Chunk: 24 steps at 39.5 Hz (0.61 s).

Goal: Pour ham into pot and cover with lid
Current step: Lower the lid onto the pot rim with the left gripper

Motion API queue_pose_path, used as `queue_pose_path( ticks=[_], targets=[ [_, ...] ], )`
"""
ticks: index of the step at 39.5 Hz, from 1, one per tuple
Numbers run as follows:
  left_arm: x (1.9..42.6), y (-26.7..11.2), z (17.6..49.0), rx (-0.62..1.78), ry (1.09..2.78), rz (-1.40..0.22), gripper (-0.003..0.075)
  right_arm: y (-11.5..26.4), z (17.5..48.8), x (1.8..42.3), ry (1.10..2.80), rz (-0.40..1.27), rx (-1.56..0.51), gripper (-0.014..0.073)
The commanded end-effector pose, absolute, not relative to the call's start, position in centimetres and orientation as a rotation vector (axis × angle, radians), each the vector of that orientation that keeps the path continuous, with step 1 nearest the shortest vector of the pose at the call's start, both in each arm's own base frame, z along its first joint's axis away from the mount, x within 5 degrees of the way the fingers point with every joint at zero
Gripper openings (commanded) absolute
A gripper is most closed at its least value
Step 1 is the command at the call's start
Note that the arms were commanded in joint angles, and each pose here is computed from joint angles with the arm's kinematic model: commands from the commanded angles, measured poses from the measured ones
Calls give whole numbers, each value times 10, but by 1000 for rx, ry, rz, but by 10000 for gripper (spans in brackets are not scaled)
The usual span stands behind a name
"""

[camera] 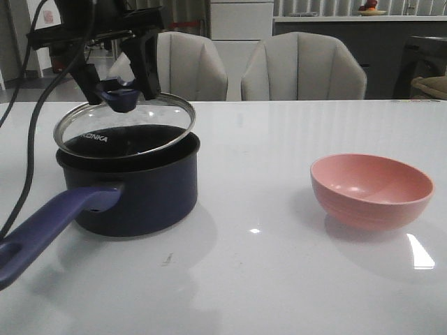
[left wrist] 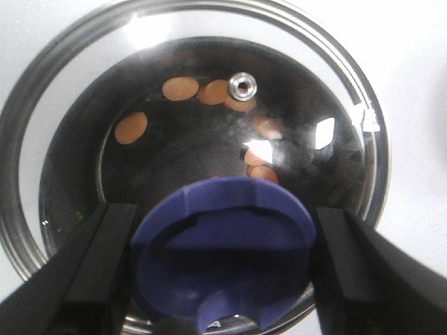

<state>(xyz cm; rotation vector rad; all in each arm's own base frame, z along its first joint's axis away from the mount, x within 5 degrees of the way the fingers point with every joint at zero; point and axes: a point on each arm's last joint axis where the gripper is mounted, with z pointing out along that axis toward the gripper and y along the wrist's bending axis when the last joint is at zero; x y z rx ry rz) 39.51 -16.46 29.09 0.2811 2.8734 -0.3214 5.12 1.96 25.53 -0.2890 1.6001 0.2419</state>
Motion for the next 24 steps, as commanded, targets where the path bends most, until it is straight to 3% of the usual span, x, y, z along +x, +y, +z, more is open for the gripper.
queue_pose_path(
  ticks=[1, 24],
  targets=[
    [386, -167, 321, 292, 2812, -374, 330, 18, 271, 51, 1508, 233, -272, 155],
    [385, -169, 320, 286, 2817, -414, 330, 18, 271, 51, 1508, 233, -272, 155]
  ],
)
